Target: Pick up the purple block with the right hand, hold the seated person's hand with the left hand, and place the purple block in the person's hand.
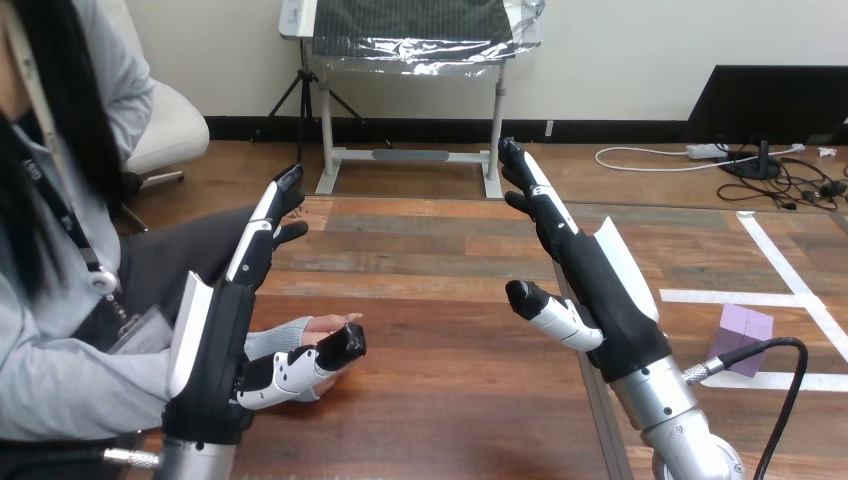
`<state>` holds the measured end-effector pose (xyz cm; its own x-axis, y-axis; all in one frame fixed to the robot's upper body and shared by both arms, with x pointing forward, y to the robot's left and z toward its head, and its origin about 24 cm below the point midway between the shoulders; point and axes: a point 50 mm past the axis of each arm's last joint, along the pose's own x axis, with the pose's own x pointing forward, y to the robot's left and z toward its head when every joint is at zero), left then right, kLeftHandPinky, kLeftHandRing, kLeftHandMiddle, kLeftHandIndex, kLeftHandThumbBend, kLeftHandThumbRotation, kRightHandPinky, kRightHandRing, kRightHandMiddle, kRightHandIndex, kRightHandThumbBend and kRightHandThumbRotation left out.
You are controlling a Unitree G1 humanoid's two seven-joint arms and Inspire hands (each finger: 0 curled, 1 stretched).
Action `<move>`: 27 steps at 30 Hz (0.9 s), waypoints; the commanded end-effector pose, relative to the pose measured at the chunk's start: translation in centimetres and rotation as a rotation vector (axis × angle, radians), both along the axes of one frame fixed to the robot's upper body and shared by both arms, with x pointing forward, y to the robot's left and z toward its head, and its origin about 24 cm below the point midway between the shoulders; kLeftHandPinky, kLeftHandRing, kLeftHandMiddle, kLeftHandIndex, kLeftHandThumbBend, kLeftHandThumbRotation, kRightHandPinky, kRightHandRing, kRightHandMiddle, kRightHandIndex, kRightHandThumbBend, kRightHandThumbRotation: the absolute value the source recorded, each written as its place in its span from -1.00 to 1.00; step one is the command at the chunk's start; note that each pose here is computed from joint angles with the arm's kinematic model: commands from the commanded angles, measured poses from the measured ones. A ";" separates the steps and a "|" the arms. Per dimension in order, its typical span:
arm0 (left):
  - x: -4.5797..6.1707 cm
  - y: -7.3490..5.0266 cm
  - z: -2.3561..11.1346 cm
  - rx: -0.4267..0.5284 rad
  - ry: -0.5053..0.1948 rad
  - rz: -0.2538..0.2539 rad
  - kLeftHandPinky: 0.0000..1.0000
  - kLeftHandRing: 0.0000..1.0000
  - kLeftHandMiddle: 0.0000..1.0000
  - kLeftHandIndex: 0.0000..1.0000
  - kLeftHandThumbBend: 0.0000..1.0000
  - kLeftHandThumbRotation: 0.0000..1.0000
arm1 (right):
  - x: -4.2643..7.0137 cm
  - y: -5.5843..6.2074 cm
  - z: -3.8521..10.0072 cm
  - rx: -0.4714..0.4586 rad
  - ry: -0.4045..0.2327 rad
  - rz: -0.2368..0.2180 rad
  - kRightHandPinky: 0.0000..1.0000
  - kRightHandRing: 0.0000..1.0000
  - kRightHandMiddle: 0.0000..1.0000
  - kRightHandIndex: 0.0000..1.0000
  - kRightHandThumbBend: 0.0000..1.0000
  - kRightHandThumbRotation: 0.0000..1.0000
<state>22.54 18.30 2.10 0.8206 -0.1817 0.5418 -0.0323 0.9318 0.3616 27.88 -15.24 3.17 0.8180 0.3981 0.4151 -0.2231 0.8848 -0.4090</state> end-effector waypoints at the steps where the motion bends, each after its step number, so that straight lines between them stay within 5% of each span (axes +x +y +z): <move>1: 0.7 -0.2 1.4 -0.014 -0.071 -0.006 0.65 0.84 0.90 0.88 1.00 0.54 | 0.7 0.0 1.3 0.033 -0.056 -0.014 0.90 1.00 1.00 1.00 1.00 0.92; 27: 0.8 0.0 1.5 -0.035 -0.056 -0.022 0.68 0.87 0.91 0.89 1.00 0.49 | 0.9 0.1 1.5 0.025 -0.060 -0.014 0.89 1.00 1.00 1.00 1.00 0.94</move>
<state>22.49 18.49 2.07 0.8283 -0.1896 0.5272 -0.0108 0.9354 0.3534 27.88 -15.25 3.16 0.8184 0.3977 0.4148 -0.2223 0.8847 -0.4098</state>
